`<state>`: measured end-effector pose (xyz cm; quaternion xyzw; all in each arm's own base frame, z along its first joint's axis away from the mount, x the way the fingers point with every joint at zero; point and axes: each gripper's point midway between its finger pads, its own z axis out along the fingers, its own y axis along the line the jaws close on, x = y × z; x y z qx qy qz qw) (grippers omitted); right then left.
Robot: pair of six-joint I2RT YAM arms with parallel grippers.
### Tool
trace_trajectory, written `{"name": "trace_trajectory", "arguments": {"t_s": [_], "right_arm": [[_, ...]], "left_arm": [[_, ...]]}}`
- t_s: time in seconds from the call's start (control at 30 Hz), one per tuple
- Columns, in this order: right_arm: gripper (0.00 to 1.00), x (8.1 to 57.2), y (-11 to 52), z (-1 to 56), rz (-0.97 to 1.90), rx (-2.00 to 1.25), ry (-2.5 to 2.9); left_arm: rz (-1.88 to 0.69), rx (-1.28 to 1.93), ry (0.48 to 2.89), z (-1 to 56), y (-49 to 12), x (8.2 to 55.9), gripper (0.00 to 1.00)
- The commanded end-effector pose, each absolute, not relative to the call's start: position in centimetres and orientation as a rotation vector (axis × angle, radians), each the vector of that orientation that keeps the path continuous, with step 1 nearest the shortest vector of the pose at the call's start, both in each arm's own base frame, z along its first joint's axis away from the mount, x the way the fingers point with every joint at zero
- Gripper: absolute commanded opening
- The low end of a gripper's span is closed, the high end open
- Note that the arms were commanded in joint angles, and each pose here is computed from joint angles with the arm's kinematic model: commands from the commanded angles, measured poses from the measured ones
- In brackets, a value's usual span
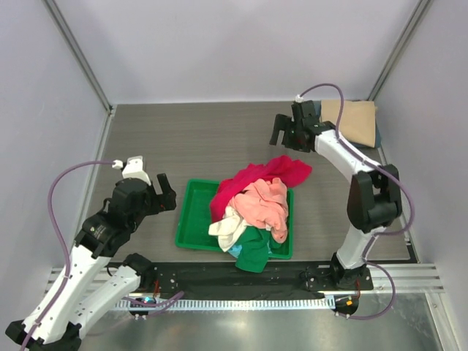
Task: Fold and stack the t-shirts
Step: Grab the tshirt from the pile
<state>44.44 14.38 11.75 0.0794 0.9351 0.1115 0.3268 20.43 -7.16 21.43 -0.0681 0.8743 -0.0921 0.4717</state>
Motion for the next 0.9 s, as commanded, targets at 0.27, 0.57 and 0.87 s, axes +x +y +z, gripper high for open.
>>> {"name": "trace_trajectory", "arguments": {"t_s": [0.27,0.57,0.87], "right_arm": [[1.0,36.7,24.2,18.2,0.697,0.076,2.375],[1.0,34.4,23.8,16.2,0.608,0.13,2.449],[1.0,31.8,23.6,14.6,0.582,0.122,2.511]], "left_arm": [[-0.23,-0.191,2.114,21.9,-7.2,21.1,0.92],[-0.234,-0.213,2.073,22.6,-6.6,20.7,0.93],[-0.244,-0.209,2.068,22.8,-6.7,20.6,0.93]]}}
